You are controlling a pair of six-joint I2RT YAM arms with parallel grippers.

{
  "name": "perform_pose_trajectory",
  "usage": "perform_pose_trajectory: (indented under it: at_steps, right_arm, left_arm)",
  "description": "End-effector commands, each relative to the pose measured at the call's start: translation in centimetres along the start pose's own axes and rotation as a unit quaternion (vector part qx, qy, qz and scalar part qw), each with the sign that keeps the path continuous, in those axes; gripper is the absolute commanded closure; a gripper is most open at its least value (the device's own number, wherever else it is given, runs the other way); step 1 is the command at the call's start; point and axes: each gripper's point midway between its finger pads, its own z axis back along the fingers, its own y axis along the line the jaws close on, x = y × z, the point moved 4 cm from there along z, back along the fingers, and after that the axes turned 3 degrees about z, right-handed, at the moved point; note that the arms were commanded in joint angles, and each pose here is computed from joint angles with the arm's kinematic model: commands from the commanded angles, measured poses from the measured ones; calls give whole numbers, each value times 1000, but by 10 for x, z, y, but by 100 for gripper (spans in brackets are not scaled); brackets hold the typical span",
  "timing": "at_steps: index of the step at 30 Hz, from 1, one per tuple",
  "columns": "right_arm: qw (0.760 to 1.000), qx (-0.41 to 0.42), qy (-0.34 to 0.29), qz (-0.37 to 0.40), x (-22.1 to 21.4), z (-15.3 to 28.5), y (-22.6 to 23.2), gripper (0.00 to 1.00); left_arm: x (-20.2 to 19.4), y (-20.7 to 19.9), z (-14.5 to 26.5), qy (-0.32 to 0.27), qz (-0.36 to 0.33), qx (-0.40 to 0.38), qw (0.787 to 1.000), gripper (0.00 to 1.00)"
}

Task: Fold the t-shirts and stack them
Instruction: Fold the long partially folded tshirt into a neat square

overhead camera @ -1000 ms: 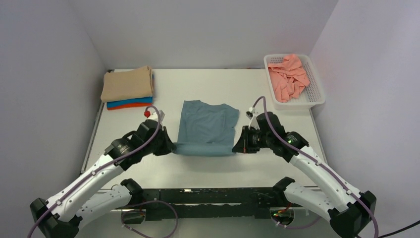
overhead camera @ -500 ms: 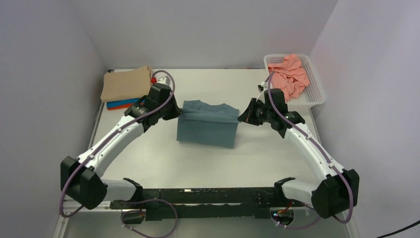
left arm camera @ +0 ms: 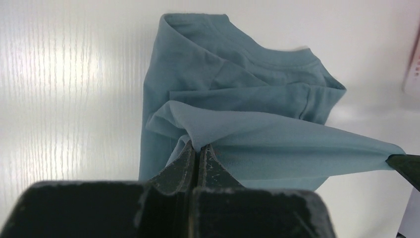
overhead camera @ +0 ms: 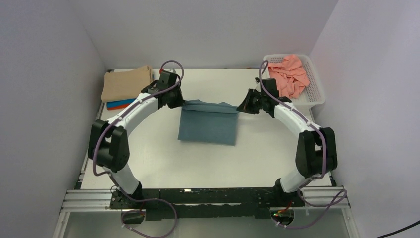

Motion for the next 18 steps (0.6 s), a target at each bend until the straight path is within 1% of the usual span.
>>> perform_pose_trajectory:
  at_steps: [1, 5, 8, 10, 11, 12, 13, 14, 15, 16, 17, 18]
  right_arm:
    - [998, -21, -56, 18, 42, -14, -12, 100]
    - [998, -28, -57, 18, 50, -34, -22, 100]
    - [997, -40, -59, 17, 56, -51, -32, 100]
    - [997, -51, -58, 13, 58, -65, -41, 100]
    - [997, -53, -62, 15, 60, -71, -44, 100]
    - [996, -54, -68, 17, 64, -77, -47, 100]
    - [996, -55, -73, 23, 68, -83, -50, 97]
    - [995, -59, -80, 29, 75, -88, -53, 92]
    - [993, -62, -89, 39, 84, -94, -54, 86]
    - [993, -68, -89, 46, 92, -98, -55, 69]
    - [992, -70, -90, 57, 102, -99, -52, 40]
    - [991, -72, -88, 64, 110, -98, -47, 29]
  left_arm:
    - [28, 14, -21, -22, -4, 27, 999, 100]
    - [30, 16, -49, -1, 5, 27, 1000, 100]
    - [36, 20, -67, -3, 11, 33, 999, 100]
    - [40, 22, -80, 1, 14, 34, 999, 93]
    - [41, 21, -86, 6, 16, 27, 999, 87]
    - [42, 20, -93, 8, 17, 21, 1000, 79]
    - [44, 18, -98, 11, 17, 12, 1000, 72]
    - [47, 15, -102, 10, 17, 2, 1000, 66]
    - [52, 11, -104, 5, 16, -9, 1000, 54]
    - [56, 8, -104, 4, 15, -15, 1000, 43]
    - [61, 3, -101, 1, 11, -23, 1000, 31]
    - [67, -2, -96, -3, 6, -31, 1000, 22]
